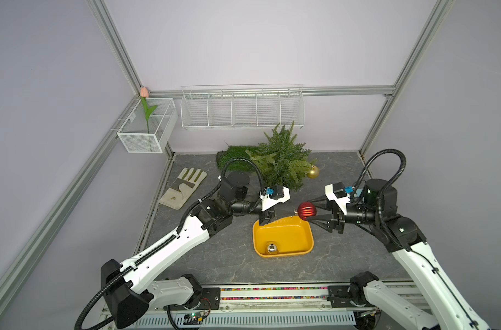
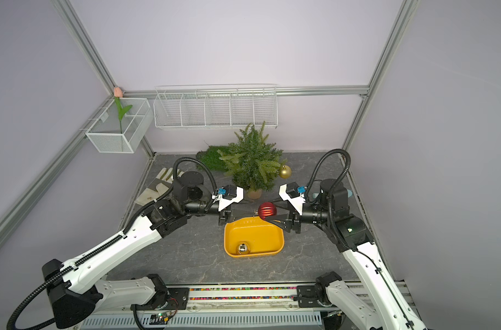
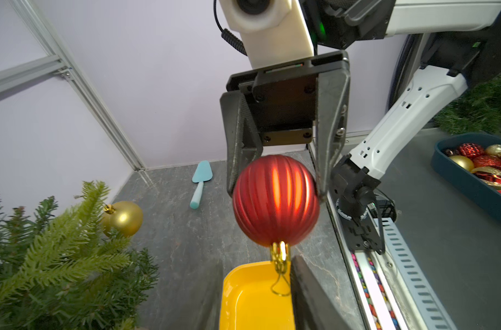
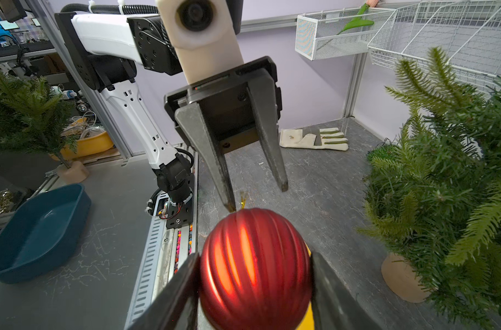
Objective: Decorate the small christmas tree with ornaments
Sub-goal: Hang an ornament on the christmas tree.
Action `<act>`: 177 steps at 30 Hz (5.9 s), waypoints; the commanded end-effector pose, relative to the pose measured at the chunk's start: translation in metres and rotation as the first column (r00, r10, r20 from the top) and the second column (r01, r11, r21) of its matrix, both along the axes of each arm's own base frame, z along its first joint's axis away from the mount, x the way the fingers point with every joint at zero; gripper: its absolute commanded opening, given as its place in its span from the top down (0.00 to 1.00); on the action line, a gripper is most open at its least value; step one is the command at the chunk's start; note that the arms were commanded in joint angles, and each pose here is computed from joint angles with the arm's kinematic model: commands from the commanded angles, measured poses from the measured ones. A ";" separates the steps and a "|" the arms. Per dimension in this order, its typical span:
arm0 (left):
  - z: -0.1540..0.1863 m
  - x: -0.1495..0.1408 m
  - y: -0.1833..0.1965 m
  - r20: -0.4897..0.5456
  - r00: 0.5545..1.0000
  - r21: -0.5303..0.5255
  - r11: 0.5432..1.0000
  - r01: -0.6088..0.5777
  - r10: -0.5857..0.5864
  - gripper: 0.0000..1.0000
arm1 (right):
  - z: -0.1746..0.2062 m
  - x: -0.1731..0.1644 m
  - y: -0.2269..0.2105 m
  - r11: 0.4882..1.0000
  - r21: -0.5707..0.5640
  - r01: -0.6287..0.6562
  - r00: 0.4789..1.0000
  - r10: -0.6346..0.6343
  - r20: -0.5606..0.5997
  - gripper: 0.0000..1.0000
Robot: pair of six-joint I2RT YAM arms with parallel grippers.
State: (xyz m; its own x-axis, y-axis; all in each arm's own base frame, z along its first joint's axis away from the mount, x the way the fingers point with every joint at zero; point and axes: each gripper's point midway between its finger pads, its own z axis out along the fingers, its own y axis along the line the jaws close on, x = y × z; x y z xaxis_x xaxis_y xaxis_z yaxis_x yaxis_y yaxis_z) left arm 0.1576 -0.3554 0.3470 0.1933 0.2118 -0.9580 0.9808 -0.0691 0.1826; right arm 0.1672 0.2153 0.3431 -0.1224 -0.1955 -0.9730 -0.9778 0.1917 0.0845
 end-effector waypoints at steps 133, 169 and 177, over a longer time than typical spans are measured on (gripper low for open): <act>-0.044 0.105 0.009 0.002 0.902 0.101 0.898 -0.429 0.431 1.00 | -0.037 0.105 0.019 0.945 -0.053 0.323 0.944 -0.325 -0.056 0.77; -0.058 0.124 0.019 0.035 0.856 0.116 0.848 -0.517 0.516 1.00 | -0.044 0.095 0.018 0.941 -0.110 0.319 0.944 -0.326 -0.055 0.79; -0.058 0.134 0.022 0.051 0.832 0.109 0.825 -0.554 0.552 1.00 | -0.049 0.099 0.013 0.927 -0.139 0.349 0.932 -0.359 -0.052 0.79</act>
State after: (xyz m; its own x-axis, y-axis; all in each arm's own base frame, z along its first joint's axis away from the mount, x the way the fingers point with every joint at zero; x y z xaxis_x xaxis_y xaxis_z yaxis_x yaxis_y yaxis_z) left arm 0.2837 -0.3368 0.2876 0.0234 0.3990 -0.9166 0.8755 0.4346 0.2115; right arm 0.2673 0.2306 0.2846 -0.3092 -0.2387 -0.9206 -0.8350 0.5314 0.1426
